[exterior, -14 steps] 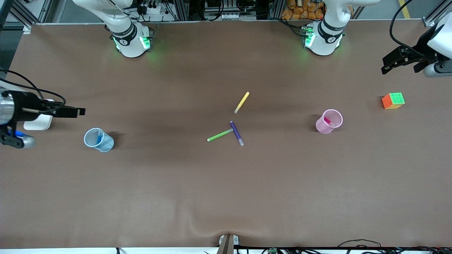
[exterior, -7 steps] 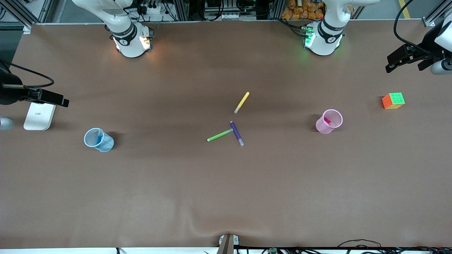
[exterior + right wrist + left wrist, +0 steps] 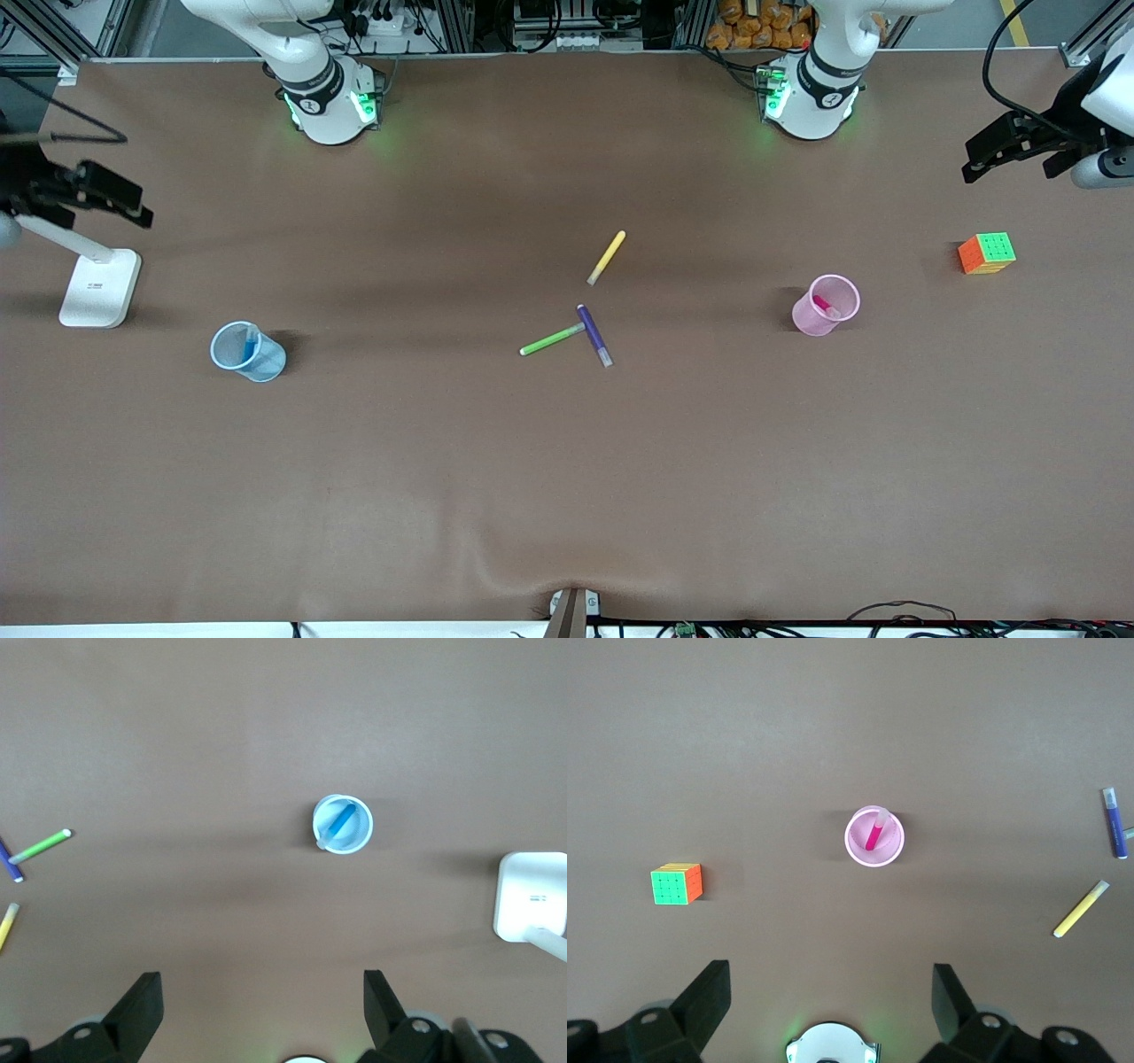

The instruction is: Place pink and blue markers in matching cups

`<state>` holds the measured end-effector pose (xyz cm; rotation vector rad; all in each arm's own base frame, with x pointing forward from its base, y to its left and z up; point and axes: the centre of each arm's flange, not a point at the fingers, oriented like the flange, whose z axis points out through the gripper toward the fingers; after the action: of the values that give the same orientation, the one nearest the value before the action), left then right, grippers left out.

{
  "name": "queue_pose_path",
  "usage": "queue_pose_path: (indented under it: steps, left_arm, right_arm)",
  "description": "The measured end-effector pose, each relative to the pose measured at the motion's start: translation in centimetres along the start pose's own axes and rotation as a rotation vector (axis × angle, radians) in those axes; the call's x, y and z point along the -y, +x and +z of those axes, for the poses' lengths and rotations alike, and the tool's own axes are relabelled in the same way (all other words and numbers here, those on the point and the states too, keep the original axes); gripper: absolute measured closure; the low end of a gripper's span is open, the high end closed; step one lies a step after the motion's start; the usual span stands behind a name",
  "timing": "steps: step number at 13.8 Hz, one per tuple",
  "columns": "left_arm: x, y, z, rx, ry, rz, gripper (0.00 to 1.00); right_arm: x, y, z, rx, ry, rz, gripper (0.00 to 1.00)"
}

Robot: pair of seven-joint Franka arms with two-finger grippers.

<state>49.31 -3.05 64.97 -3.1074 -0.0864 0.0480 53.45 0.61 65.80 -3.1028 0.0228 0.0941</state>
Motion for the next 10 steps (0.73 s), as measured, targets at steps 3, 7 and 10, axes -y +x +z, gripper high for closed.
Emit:
queue_pose_path:
  steps: [3,7,10]
  left_arm:
    - [0.0,0.1,-0.2,-0.004,0.0,0.0,0.0]
    - [0.1,-0.1,-1.6,-0.005,0.0,-0.001,0.0]
    - [0.1,-0.2,-1.7,0.009,0.002,-0.001,0.0]
  right_arm:
    - [0.0,-0.7,0.9,0.001,-0.005,-0.008,0.0]
    - [0.3,-0.6,2.0,0.003,-0.007,-0.017,0.0]
    - [0.3,-0.9,1.9,-0.002,-0.007,-0.019,0.0]
